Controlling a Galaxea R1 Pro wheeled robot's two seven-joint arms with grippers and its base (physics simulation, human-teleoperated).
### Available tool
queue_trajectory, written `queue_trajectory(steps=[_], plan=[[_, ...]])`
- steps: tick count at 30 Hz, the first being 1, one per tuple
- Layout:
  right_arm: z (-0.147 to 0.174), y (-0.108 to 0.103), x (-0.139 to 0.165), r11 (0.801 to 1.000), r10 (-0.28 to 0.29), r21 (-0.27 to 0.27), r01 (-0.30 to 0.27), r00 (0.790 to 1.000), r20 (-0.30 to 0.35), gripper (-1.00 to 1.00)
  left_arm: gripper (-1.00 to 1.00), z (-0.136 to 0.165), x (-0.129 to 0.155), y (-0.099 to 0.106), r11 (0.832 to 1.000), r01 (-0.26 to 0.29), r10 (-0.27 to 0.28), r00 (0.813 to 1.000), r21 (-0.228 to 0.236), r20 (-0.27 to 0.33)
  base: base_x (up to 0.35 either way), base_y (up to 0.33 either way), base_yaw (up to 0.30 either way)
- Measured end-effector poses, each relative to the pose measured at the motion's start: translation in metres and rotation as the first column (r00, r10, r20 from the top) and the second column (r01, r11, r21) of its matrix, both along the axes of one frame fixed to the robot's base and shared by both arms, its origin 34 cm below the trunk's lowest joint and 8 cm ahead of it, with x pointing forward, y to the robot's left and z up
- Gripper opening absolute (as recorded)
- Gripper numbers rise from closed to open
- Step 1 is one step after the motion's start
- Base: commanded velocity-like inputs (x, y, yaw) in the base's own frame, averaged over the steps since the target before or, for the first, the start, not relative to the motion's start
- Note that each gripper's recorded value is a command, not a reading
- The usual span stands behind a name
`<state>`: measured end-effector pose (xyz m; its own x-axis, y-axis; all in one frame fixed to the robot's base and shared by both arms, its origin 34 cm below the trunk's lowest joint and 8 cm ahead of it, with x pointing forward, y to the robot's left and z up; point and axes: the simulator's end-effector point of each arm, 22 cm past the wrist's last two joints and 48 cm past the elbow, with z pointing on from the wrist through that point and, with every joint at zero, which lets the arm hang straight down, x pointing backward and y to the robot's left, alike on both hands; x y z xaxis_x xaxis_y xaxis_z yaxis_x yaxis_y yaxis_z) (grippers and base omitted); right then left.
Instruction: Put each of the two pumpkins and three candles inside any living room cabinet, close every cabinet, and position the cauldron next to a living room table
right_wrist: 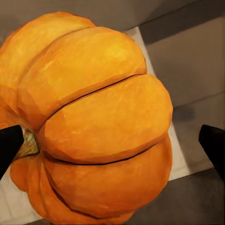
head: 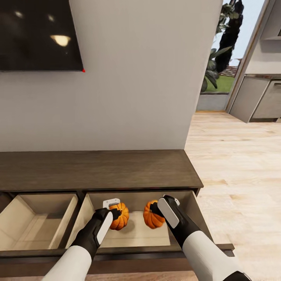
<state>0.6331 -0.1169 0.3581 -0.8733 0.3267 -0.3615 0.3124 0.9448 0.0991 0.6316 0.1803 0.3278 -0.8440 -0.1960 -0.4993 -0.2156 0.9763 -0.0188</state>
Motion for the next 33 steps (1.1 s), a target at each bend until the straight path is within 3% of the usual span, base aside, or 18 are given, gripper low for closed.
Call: queue_trajectory(steps=[6,7,18,27,33], plan=[[0.000,0.000,0.000,1.000,0.000,0.000,0.000,1.000,0.000,1.00,-1.00,0.000,0.000,0.000,1.000,0.000,0.000,1.000,-0.001,0.000,0.000,0.000,0.000],[0.000,0.000,0.000,1.000,0.000,0.000,0.000,1.000,0.000,1.00,1.00,0.000,0.000,0.000,1.000,-0.001,0.001,1.000,-0.001,0.000,0.000,0.000,0.000],[0.000,0.000,0.000,1.000,0.000,0.000,0.000,1.000,0.000,1.00,1.00,0.004,0.003,0.001,1.000,-0.005,0.005,1.000,0.002,0.011,-0.057,-0.005,0.000],[0.017,0.000,0.004,1.000,0.000,0.000,0.000,1.000,0.029,1.00,1.00,0.019,0.005,-0.008,0.998,-0.026,0.027,0.999,-0.057,0.021,-0.017,-0.001,0.000],[0.031,0.000,0.007,1.000,0.000,0.000,0.000,0.999,0.053,1.00,1.00,0.033,0.008,-0.009,0.998,-0.027,0.029,0.999,-0.064,0.042,-0.164,0.000,0.000]])
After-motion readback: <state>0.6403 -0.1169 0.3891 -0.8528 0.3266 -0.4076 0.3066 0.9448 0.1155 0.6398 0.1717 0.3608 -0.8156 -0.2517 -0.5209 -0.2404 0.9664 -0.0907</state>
